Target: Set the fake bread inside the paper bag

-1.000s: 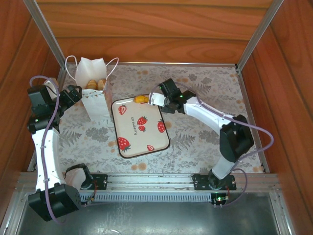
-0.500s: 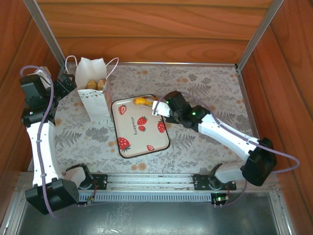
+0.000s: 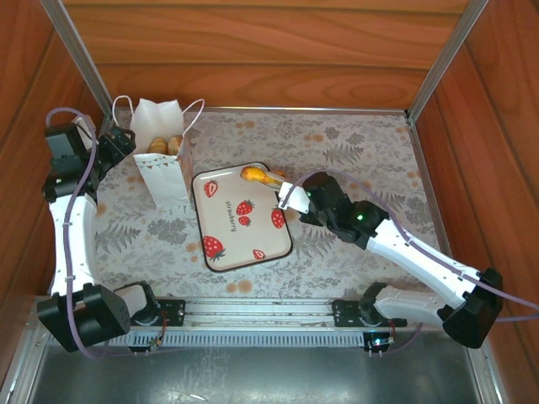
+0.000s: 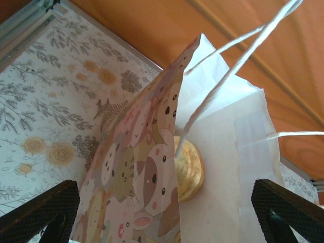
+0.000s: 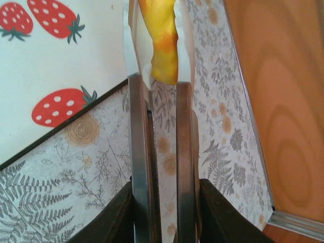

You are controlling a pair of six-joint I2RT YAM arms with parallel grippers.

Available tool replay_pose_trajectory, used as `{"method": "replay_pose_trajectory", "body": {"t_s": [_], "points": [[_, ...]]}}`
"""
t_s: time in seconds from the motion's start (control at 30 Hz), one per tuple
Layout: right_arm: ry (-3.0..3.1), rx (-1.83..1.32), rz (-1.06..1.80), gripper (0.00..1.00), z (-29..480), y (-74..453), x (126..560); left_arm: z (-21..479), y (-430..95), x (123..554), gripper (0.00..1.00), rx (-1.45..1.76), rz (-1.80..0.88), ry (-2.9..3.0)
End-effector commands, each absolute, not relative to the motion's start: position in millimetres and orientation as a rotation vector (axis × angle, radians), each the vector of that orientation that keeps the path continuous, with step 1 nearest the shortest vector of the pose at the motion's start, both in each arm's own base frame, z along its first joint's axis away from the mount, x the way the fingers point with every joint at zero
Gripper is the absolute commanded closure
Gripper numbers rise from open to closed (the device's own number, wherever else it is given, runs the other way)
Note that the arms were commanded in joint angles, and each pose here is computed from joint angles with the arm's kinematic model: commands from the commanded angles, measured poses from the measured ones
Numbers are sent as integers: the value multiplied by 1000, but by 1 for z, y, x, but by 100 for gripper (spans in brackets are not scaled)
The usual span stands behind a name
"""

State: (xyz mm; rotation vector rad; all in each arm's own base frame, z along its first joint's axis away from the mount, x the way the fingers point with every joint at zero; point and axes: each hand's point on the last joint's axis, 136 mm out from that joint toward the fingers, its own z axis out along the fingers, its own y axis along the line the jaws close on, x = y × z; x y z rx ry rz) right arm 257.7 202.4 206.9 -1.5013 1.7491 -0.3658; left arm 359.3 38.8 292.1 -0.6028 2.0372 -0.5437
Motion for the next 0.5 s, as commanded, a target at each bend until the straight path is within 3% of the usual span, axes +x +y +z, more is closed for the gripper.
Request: {"method": "replay_pose_trajectory", "body": {"t_s": [0.0,0.47], "points": [[1755,-1435,-396,68,214,197,260,284,35,362,9,-610,-546,2059],[1782,-1425,-395,68,213,194,258,268,18,377,14,-562,-587,2130]]}}
